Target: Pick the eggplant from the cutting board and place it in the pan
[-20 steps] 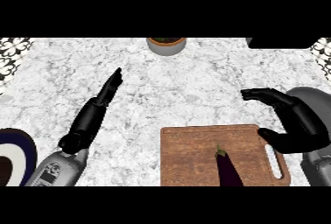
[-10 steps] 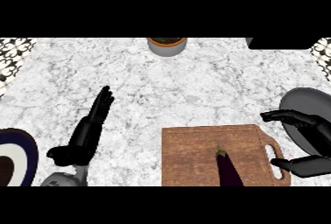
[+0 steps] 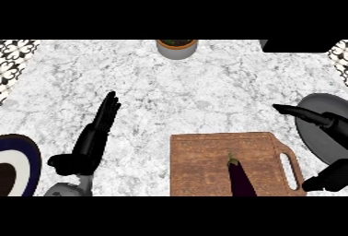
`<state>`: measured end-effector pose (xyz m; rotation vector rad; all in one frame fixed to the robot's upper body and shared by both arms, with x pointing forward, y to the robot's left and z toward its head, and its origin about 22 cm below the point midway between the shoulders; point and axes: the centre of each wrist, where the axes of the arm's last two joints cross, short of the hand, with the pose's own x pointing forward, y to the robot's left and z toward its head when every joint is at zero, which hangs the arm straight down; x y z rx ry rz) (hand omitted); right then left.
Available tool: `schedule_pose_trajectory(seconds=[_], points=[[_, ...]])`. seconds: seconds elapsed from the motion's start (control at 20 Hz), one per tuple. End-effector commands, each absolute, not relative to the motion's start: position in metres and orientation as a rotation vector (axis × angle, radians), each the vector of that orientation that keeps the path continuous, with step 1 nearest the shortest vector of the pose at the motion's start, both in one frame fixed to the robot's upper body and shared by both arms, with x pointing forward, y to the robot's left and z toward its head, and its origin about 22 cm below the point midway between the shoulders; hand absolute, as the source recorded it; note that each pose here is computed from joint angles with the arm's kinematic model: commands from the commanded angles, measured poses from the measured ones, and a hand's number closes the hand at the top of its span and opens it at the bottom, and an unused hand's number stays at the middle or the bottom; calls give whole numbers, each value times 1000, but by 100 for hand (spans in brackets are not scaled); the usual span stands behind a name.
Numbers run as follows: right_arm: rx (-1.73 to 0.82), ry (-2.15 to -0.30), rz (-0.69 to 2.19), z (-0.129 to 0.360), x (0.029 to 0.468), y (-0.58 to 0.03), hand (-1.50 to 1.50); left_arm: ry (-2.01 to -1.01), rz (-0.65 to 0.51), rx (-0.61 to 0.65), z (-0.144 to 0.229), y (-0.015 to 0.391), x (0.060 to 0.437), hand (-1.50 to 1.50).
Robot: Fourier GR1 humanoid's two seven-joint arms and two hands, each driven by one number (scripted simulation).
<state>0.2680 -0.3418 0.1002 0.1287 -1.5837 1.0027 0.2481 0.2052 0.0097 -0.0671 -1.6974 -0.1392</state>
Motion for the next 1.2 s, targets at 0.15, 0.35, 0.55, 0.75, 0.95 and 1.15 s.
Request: schedule_pose_trajectory(seconds=[0.15, 0.35, 0.55, 0.75, 0.95, 1.15], points=[[56, -1388, 1314, 117, 272, -287, -150, -1692, -135, -66, 19, 202, 246, 0], [-10, -1265, 1527, 102, 271, -251, -150, -1700, -151, -79, 16, 207, 250, 0], [-36, -1135, 1711, 85, 266, -228, -150, -1708, -135, -82, 12, 190, 251, 0], [-122, -1069, 1788, 75, 259, -207, -150, -1686, -151, -78, -3, 210, 236, 0], [-116, -1031, 1801, 69, 258, -188, -150, -1697, -139, -65, 15, 204, 242, 0], [-101, -1033, 1745, 58, 248, -213, -150, -1697, -112, -52, 9, 209, 242, 0]])
